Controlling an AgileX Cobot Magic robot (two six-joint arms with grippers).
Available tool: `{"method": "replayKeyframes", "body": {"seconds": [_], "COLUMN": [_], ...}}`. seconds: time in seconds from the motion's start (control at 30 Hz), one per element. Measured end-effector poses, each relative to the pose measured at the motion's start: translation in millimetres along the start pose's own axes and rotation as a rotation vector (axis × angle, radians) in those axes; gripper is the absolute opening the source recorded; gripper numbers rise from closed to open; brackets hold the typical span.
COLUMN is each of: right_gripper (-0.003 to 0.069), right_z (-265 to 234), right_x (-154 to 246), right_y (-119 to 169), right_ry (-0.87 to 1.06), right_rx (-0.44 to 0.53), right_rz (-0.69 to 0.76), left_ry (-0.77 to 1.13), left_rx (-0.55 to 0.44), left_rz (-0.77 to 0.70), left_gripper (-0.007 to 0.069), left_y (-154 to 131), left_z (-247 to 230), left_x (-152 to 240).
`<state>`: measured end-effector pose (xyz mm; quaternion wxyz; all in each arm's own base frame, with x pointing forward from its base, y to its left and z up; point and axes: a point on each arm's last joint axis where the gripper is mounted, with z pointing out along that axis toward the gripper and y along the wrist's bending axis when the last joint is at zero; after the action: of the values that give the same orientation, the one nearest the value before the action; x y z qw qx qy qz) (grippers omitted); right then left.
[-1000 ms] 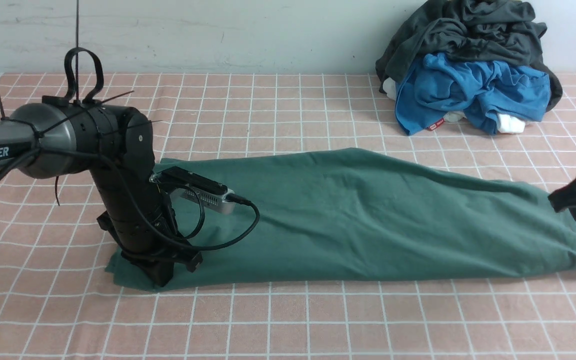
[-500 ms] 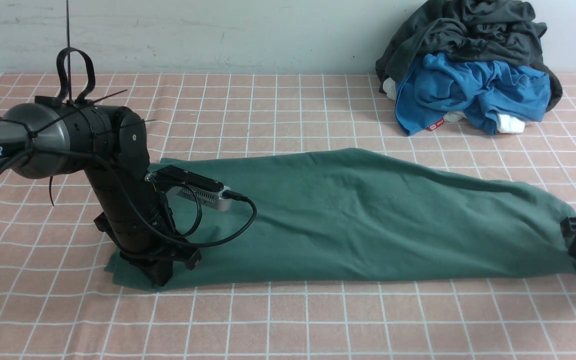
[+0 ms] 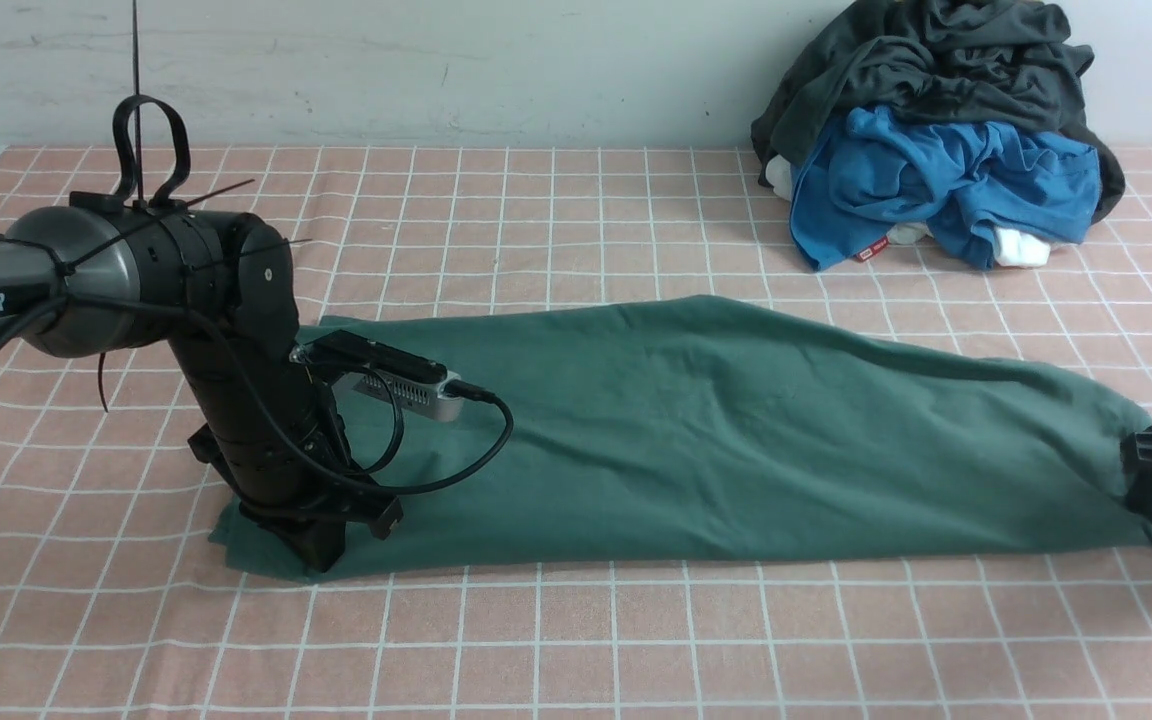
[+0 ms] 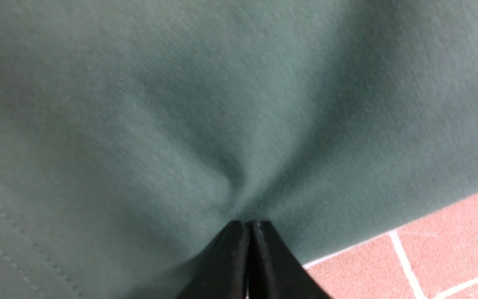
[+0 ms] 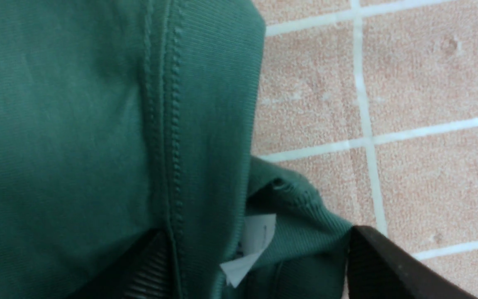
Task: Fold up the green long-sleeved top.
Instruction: Use the right arm to clamp the right edge of the fabric, then use the right arm to drag the right edge of the fabric to the left and folds it over the left edge
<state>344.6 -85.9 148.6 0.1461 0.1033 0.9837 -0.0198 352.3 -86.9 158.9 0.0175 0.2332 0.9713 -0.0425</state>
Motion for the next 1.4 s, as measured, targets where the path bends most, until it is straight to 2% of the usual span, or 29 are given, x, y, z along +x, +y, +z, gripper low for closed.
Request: {"method": "replayKeyframes", "body": {"seconds": [0.07, 0.1, 0.13, 0.17, 0.2, 0.23, 0.3, 0.47, 0.63, 0.7, 0.8, 0.97, 1.03, 1.07, 1.13, 1.17, 1.2, 1.27, 1.4], "right_gripper": [0.04, 0.039, 0.0274, 0.0224, 0.0211, 0.0111, 0.0052, 0.0052, 0.0052, 0.0052, 0.0052, 0.0052, 0.0052, 0.0052, 0.0052, 0.0052, 0.0052, 0.0052, 0.0052], "right_z": [0, 0, 0, 0, 0, -3, -15, -53, -138, -163, -204, -237, -238, -236, -222, -218, -201, -181, -144], "right_x": [0, 0, 0, 0, 0, -1, -5, -17, -35, -38, -41, -36, -33, -26, -15, -13, -4, 5, 21], "right_y": [4, 4, 8, 10, 10, 13, 12, 10, 2, 5, 28, 120, 143, 178, 226, 234, 271, 305, 354], "right_ry": [0.0, 0.0, 0.0, 0.0, -0.001, -0.009, -0.025, -0.112, -0.31, -0.377, -0.494, -0.596, -0.599, -0.593, -0.558, -0.548, -0.519, -0.482, -0.412], "right_rx": [-0.003, -0.003, -0.008, -0.009, -0.009, -0.009, -0.003, 0.032, 0.141, 0.139, 0.076, -0.147, -0.209, -0.283, -0.359, -0.372, -0.425, -0.478, -0.555], "right_rz": [-0.019, -0.021, -0.055, -0.07, -0.074, -0.109, -0.138, -0.171, -0.167, -0.153, -0.195, -0.456, -0.517, -0.595, -0.692, -0.707, -0.757, -0.79, -0.79], "left_ry": [0.0, 0.0, -0.001, -0.001, -0.001, -0.003, -0.011, -0.07, -0.287, -0.348, -0.454, -0.552, -0.563, -0.569, -0.568, -0.568, -0.57, -0.58, -0.59], "left_rx": [0.0, 0.0, 0.0, 0.0, 0.0, -0.001, -0.006, -0.043, -0.131, -0.148, -0.173, -0.156, -0.15, -0.148, -0.147, -0.147, -0.146, -0.146, -0.14], "left_rz": [0.0, 0.0, 0.0, 0.0, 0.0, 0.0, 0.004, 0.026, 0.058, 0.062, 0.067, 0.065, 0.066, 0.069, 0.072, 0.073, 0.076, 0.079, 0.079], "left_gripper": [-0.0003, -0.0003, -0.0003, -0.0003, -0.0003, -0.0003, -0.0003, -0.0003, -0.0003, -0.0003, -0.0003, -0.0003, -0.0003, -0.0003, -0.0003, -0.0003, -0.0003, -0.0003, -0.0003], "left_y": [0, 0, 0, 0, 0, 0, 0, 0, -12, -17, -26, -41, -44, -47, -52, -52, -55, -59, -65], "left_z": [0, 0, 0, 0, 0, -1, -5, -33, -126, -150, -187, -223, -229, -236, -243, -245, -249, -255, -256], "left_x": [0, 0, 0, 0, 0, 0, 0, -1, 23, 34, 56, 87, 95, 105, 117, 120, 129, 140, 160]}}
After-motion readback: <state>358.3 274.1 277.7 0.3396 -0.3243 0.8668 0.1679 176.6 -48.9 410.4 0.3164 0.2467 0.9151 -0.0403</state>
